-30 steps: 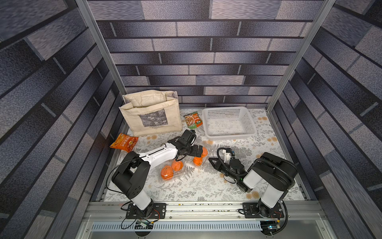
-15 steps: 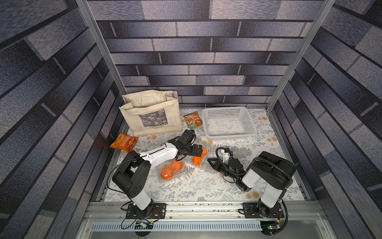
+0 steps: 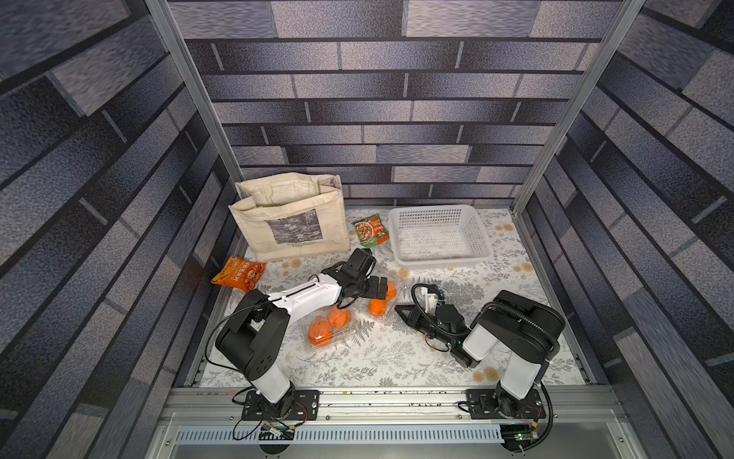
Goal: Take oranges out of containers
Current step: Open the packing box at the center of the board.
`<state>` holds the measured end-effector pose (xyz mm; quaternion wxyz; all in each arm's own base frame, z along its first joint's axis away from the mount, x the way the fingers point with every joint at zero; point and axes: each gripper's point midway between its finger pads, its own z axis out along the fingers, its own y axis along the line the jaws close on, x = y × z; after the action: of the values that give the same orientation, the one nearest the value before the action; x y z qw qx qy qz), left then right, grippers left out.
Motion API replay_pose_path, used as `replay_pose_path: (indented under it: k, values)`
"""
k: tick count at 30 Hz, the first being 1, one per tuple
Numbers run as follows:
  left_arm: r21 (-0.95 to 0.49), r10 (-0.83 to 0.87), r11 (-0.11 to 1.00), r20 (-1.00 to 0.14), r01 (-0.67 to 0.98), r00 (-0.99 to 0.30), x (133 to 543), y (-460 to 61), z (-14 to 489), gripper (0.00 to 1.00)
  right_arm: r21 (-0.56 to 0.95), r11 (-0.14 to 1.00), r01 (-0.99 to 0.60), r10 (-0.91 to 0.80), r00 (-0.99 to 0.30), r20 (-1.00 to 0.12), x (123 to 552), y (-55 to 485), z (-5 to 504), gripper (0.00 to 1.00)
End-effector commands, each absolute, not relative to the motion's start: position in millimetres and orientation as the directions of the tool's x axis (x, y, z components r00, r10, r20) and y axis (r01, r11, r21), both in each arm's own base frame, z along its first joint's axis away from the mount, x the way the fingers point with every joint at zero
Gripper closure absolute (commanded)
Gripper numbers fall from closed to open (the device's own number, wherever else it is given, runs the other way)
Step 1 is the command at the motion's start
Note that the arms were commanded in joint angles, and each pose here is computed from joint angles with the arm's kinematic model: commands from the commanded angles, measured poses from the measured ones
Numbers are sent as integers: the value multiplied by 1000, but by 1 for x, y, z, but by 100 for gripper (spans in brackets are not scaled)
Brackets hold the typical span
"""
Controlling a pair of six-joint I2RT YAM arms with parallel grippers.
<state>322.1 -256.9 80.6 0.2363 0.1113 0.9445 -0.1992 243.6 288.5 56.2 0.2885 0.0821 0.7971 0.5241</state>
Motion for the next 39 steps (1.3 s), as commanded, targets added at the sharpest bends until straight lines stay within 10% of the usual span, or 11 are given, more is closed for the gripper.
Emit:
replay_pose_path:
  k: [1, 39]
  values:
    - [-333, 103, 901, -461, 279, -881, 315, -254, 73, 1, 892, 410, -192, 429, -822, -374, 243, 296, 63, 75]
    - [-342, 51, 914, -435, 218, -899, 307, -251, 64, 0, 907, 372, -198, 425, -832, -356, 241, 309, 72, 76]
